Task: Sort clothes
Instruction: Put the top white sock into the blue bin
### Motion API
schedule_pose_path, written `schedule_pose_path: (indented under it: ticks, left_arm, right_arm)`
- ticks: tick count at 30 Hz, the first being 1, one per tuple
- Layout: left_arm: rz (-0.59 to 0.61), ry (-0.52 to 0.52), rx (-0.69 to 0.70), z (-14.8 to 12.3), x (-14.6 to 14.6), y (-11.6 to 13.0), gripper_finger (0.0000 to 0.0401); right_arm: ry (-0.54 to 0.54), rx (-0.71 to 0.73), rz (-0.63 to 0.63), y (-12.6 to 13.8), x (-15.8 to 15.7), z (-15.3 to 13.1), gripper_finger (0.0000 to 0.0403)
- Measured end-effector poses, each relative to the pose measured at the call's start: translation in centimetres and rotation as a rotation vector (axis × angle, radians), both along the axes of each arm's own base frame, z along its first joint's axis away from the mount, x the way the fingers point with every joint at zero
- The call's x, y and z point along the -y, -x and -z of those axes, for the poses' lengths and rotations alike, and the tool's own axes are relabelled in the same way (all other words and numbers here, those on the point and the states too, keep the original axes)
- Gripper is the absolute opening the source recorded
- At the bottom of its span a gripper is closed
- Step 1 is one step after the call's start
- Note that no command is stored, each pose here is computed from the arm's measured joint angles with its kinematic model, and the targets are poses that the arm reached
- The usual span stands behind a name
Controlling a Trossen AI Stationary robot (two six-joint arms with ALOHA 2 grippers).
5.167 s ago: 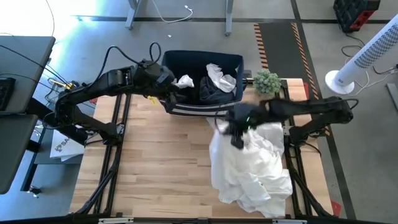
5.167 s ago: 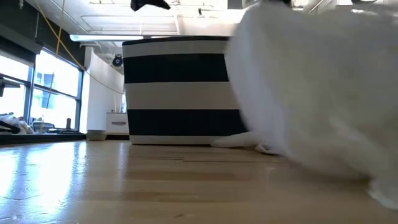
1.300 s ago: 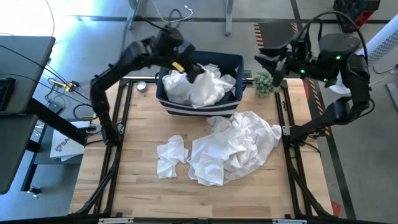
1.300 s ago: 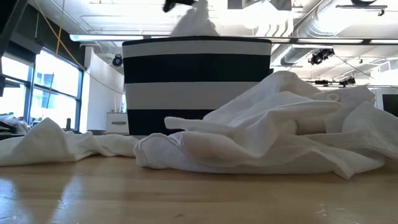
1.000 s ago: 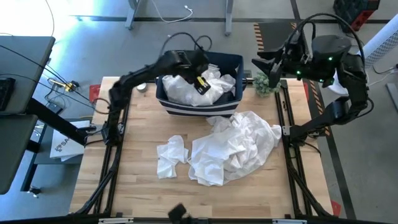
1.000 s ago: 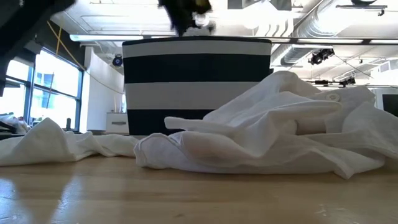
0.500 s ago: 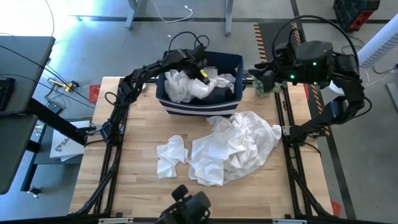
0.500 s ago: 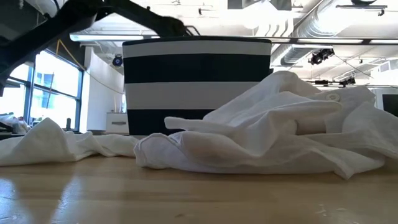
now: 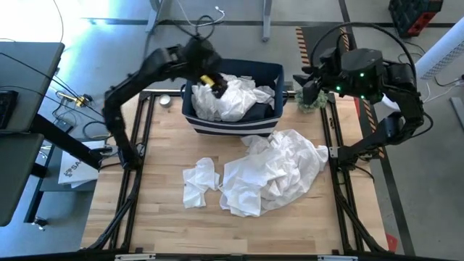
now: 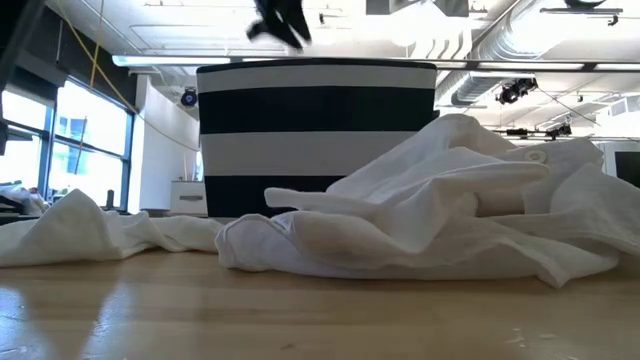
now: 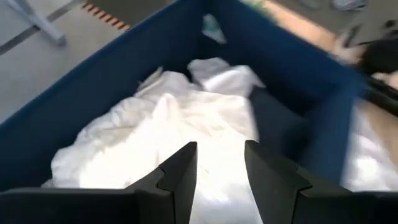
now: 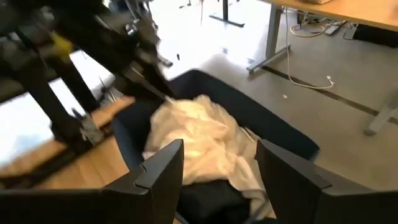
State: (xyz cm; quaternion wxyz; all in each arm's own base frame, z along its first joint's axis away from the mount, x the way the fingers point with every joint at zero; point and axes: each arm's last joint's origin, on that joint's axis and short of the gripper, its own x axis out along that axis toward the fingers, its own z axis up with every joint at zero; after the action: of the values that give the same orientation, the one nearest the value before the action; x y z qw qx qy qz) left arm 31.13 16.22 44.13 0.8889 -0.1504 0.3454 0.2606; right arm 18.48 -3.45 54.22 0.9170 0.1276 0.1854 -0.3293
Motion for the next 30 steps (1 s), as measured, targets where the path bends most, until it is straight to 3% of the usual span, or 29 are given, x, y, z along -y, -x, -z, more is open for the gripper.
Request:
schedule_pose_path:
  ticks: [5,9,17,22,27,30]
  left_arm:
    - [0.141,-0.042,0.009,-2.5,5.9,2.5,0.0131]
    - [0.263,-0.030,-0.028,-1.5,10.1,4.5,0.0131]
    - [0.324,0.113,-0.249,8.2,15.0,7.7,0.0131]
    - [0.525,0.066,-0.376,14.8,17.3,8.0,0.0131]
    - [0.750,0.024,-0.273,21.2,19.0,7.0,0.0132]
    - [0.766,-0.018,-0.176,23.7,19.2,6.3,0.0132]
  right_arm:
    - [-0.053,-0.142,-0.162,-1.3,-0.5,1.4,0.0199]
    - [-0.115,-0.281,-0.285,-3.2,-1.4,3.1,0.0199]
    - [-0.122,-0.396,-0.338,-6.3,-2.9,5.0,0.0199]
    - [-0.101,-0.408,-0.318,-6.6,-2.8,5.2,0.0199]
    - [-0.089,-0.394,-0.286,-6.0,-2.4,4.9,0.0199]
    - [-0.084,-0.385,-0.279,-5.6,-2.3,4.7,0.0199]
